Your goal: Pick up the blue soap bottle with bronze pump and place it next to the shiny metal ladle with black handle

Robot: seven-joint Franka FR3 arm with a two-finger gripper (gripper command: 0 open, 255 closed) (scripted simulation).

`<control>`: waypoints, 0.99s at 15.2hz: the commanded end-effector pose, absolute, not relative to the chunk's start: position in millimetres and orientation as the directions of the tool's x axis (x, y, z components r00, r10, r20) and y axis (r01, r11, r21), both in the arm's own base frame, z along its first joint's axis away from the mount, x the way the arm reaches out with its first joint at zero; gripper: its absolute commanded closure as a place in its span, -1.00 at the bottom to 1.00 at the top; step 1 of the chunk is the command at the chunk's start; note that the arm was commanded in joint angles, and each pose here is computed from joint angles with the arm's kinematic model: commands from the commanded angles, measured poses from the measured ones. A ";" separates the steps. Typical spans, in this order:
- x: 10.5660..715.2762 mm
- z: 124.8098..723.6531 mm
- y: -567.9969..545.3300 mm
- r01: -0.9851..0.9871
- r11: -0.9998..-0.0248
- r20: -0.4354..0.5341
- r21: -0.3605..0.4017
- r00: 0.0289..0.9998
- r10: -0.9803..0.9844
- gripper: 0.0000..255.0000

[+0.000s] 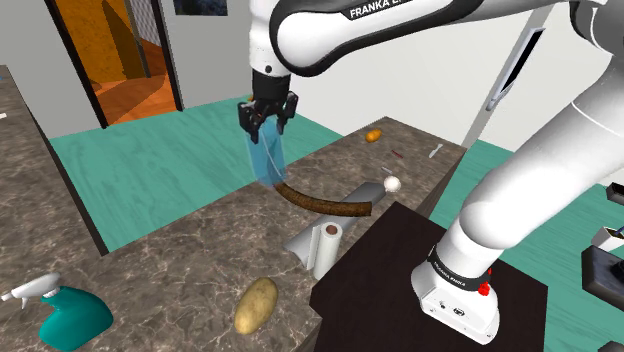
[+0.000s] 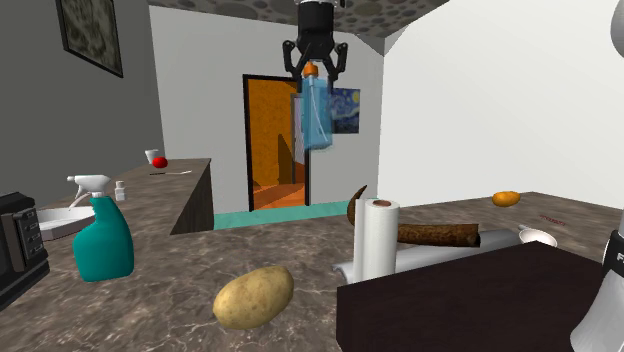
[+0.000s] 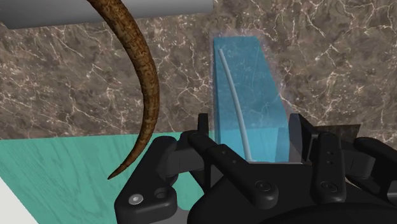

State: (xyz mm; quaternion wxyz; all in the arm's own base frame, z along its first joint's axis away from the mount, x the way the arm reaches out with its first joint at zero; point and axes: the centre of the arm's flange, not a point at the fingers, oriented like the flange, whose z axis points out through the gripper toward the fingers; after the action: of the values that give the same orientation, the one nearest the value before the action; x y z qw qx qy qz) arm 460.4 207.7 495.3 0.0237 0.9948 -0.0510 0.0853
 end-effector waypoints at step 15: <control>469.1 498.9 -2.5 -0.104 -0.994 0.173 0.038 0.980 -0.096 1.00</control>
State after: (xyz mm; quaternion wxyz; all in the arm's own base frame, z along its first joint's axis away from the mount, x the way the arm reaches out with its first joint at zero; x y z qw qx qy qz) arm 467.3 11.8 502.0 0.0233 0.9948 -0.0509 0.0854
